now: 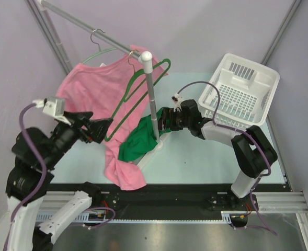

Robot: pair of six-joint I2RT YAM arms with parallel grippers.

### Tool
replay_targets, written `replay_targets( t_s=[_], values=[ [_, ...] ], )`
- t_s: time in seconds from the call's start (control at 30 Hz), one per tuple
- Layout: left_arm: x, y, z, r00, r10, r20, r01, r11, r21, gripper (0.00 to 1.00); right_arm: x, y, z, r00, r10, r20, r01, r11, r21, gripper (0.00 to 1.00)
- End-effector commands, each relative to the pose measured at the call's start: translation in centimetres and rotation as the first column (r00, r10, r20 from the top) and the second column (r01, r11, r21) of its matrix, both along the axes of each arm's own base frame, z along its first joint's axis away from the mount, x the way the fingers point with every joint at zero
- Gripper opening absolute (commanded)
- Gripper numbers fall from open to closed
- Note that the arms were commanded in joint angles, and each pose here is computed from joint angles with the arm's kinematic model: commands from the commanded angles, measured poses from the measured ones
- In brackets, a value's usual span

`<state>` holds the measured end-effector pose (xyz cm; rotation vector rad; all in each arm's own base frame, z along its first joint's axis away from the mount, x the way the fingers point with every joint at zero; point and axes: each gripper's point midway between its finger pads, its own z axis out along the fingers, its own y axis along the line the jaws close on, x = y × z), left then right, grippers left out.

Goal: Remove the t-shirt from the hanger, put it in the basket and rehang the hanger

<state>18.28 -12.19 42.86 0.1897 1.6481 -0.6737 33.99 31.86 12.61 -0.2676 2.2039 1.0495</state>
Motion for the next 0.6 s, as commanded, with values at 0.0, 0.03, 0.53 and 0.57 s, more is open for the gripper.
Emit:
replay_targets(
  t_s=[0.0,0.03,0.53,0.57],
  values=[
    [-0.7,1.2,-0.7,0.997,0.072,-0.021,-0.074,0.992,-0.103,1.00,1.3,1.4,-1.6,1.000,0.008,0.001,-0.008,1.000,-0.004,1.00],
    [-1.1,1.4,-1.3,0.997,0.072,-0.024,-0.074,0.991,-0.111,1.00,1.3,2.2,-1.5,1.000,0.022,-0.002,-0.022,1.000,0.005,1.00],
    [-1.6,1.1,-2.0,0.997,0.058,-0.044,-0.064,0.986,-0.152,1.00,5.7,0.4,4.3,0.996,-0.082,-0.017,0.083,0.988,0.130,0.00],
    [-1.6,1.2,-2.1,0.997,0.062,-0.043,-0.067,0.987,-0.147,1.00,5.7,-0.6,7.0,0.996,-0.090,0.018,0.086,0.982,0.168,0.00]
  ],
)
